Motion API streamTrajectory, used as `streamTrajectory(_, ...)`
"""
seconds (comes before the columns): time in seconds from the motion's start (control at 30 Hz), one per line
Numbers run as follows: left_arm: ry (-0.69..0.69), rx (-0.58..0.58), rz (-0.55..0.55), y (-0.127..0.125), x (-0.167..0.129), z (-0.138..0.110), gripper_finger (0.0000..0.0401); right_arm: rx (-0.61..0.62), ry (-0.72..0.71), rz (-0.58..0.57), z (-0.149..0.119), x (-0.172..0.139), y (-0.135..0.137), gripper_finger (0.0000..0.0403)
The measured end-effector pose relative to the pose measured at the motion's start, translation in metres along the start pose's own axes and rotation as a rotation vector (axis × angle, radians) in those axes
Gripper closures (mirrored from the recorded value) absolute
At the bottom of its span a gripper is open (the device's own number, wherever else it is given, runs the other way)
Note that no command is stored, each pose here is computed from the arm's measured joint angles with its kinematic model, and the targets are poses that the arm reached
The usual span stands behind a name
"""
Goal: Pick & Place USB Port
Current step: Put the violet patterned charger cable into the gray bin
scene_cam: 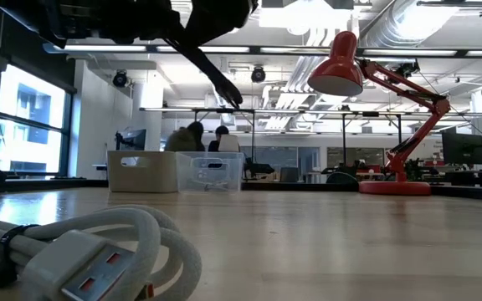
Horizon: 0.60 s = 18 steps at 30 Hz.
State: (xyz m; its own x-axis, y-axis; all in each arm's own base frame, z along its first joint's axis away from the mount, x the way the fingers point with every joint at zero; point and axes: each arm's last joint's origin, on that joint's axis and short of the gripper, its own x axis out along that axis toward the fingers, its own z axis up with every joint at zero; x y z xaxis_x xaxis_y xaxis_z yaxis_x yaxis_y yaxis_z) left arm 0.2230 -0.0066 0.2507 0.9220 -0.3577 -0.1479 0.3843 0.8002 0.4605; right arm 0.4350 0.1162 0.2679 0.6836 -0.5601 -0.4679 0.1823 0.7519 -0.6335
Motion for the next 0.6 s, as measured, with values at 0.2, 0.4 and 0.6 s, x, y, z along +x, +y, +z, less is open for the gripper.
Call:
streamTrajectory(0.2,0.086,0.01,0.079,0.0,-0.009,0.001,0.038,0.019,0.058,-0.045,-0.007,0.0,-0.001,0.0181)
streamTrajectory(0.4,0.25,0.07,0.276,0.002,-0.031,0.006,0.038,0.024,0.127,-0.08,-0.016,-0.001,-0.002,0.0159)
streamTrajectory(0.6,0.452,0.133,0.661,0.009,-0.06,0.015,0.038,0.062,0.202,-0.082,-0.027,0.0,-0.003,0.0161)
